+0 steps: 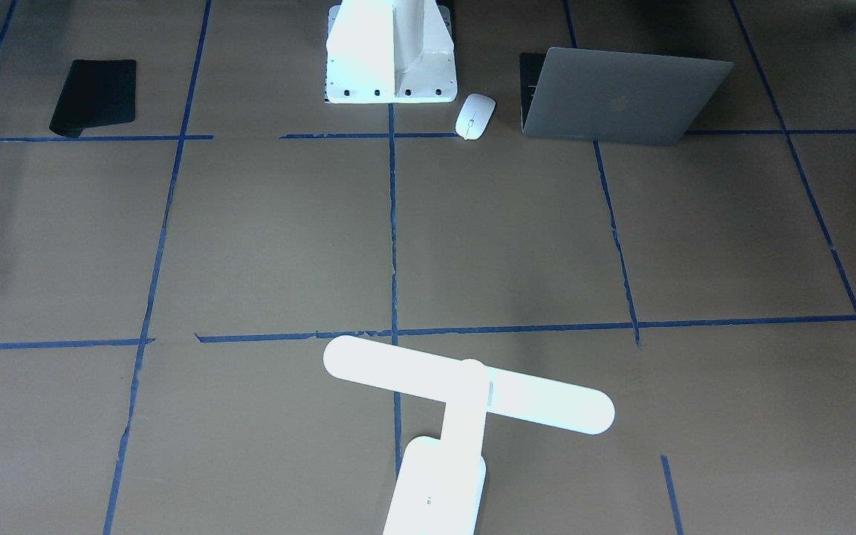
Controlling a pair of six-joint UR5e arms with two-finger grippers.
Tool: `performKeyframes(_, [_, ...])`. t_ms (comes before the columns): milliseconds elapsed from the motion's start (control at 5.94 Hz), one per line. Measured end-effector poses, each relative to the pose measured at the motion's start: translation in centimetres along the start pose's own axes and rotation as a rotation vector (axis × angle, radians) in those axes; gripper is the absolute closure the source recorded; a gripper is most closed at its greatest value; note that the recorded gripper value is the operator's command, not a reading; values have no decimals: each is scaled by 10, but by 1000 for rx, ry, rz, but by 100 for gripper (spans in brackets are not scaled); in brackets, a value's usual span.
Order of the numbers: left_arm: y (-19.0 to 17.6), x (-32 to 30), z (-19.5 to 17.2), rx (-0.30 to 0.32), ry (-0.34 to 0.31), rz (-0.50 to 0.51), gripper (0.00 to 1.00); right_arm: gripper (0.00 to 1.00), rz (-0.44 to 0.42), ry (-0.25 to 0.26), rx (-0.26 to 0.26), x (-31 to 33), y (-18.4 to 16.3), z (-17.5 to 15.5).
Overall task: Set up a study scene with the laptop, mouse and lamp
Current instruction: 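Reach the left gripper toward the grey laptop near the robot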
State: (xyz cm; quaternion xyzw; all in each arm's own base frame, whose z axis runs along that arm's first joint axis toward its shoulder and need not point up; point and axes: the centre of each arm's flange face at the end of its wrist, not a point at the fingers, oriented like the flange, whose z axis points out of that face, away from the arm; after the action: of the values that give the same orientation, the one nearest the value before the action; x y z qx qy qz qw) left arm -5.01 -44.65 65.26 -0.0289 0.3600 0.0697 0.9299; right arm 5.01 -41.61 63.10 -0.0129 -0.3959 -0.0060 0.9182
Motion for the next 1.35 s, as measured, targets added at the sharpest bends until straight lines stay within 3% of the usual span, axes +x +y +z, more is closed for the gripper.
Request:
performKeyframes(505, [6,7,-9,27,-10,35,0,0,-2,0,-3,0,0,2])
performKeyframes(841, [1,13,-15,44,-9,-19,0,0,7,2,-8,2,-1,4])
performKeyframes(1346, [0,33,-30,82,38,-1,0,0,-1,0,-9,1,-3,5])
